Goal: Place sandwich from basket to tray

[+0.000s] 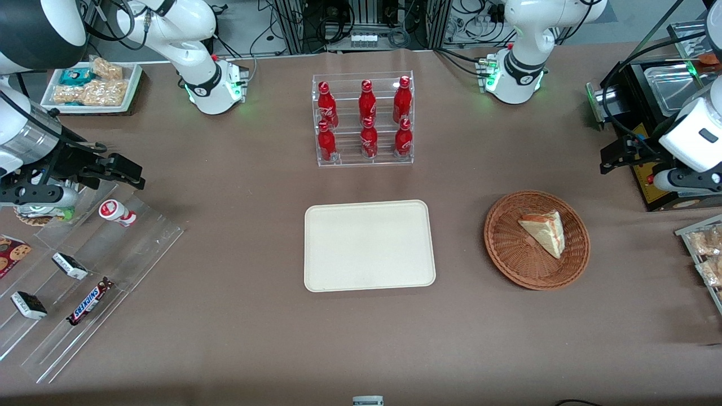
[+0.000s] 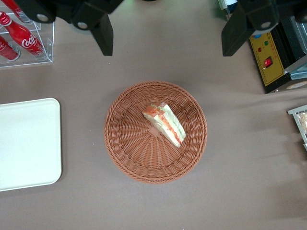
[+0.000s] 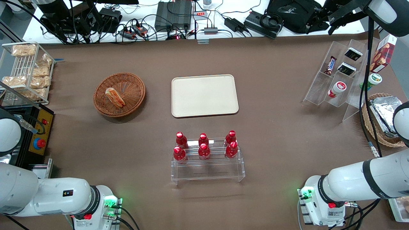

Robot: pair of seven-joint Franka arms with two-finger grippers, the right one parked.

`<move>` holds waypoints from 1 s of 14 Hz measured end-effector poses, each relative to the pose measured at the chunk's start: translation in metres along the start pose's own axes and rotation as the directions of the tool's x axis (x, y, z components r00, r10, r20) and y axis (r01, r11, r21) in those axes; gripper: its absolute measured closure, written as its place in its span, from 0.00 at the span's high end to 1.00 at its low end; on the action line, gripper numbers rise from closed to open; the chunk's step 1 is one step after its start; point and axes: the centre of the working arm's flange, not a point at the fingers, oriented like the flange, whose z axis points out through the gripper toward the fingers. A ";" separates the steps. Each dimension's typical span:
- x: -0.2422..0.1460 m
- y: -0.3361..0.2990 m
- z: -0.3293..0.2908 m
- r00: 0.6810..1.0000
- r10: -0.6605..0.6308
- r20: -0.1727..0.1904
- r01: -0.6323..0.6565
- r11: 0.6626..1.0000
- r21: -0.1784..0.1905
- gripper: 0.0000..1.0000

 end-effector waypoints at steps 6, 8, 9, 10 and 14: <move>0.011 -0.002 0.069 0.998 -0.003 0.058 0.003 1.000 -0.003 1.00; 0.015 -0.006 0.118 0.998 -0.010 0.061 0.010 1.000 -0.004 1.00; 0.015 -0.008 0.144 0.998 -0.014 0.063 0.014 1.000 -0.005 1.00; 0.014 -0.010 0.166 0.998 -0.021 0.060 0.022 1.000 -0.005 1.00; 0.003 -0.015 0.235 0.992 -0.123 0.015 0.123 0.992 -0.003 1.00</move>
